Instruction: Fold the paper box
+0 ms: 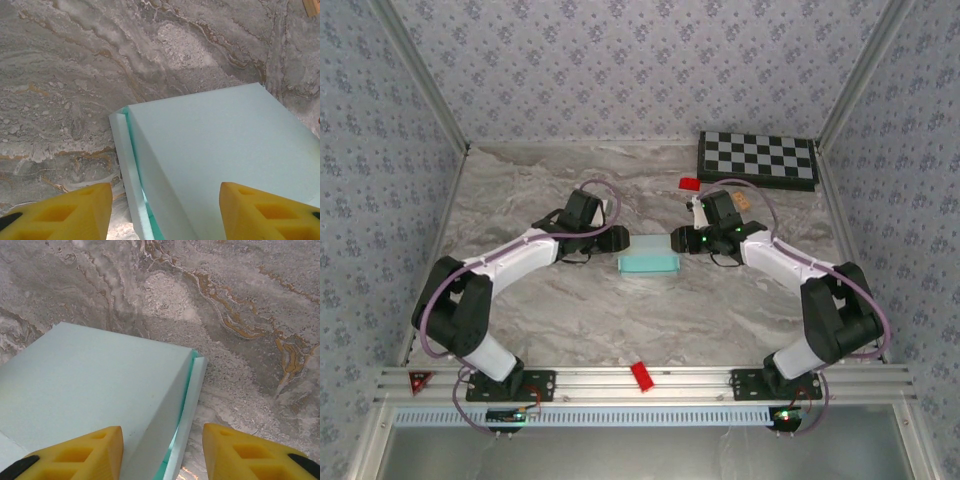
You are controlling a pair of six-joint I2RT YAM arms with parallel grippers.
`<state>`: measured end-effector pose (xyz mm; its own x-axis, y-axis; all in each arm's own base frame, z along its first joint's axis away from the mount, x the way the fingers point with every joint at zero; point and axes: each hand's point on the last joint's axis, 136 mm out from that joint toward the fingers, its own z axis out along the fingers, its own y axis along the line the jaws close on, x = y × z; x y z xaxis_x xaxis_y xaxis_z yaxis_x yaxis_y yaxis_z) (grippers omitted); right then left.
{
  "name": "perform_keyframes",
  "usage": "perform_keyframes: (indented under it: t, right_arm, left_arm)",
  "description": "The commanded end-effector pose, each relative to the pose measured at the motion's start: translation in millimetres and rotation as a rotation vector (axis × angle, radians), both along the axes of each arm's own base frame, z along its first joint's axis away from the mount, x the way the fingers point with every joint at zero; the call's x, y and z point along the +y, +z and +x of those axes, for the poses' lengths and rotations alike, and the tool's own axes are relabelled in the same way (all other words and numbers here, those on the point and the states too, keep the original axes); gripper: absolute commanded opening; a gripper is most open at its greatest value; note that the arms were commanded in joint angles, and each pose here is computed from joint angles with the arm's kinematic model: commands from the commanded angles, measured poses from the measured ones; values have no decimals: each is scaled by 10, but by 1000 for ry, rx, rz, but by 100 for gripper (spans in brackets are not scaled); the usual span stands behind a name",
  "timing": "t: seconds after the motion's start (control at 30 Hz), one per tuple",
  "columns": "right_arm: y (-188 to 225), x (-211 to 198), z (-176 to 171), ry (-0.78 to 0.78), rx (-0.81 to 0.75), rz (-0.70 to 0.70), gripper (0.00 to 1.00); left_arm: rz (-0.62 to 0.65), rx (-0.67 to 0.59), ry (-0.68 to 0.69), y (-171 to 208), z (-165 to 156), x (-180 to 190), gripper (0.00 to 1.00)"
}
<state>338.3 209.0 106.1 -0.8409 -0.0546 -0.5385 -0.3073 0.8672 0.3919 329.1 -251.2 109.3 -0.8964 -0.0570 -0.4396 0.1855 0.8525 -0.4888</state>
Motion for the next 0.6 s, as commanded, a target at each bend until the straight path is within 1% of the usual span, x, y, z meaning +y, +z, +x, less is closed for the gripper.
perform_keyframes:
  t: [0.0, 0.23, 0.57]
  right_arm:
    - [-78, 29, -16, 16, 21, -14, 47]
    - [-271, 31, -40, 12, 62, -20, 47]
    - [-493, 39, -60, 4, 112, -37, 43]
  left_arm:
    - [-13, 5, -16, -46, 8, -42, 58]
    - [6, 49, -10, -260, -23, -40, 56]
    - [25, 95, -2, -489, -46, -61, 50]
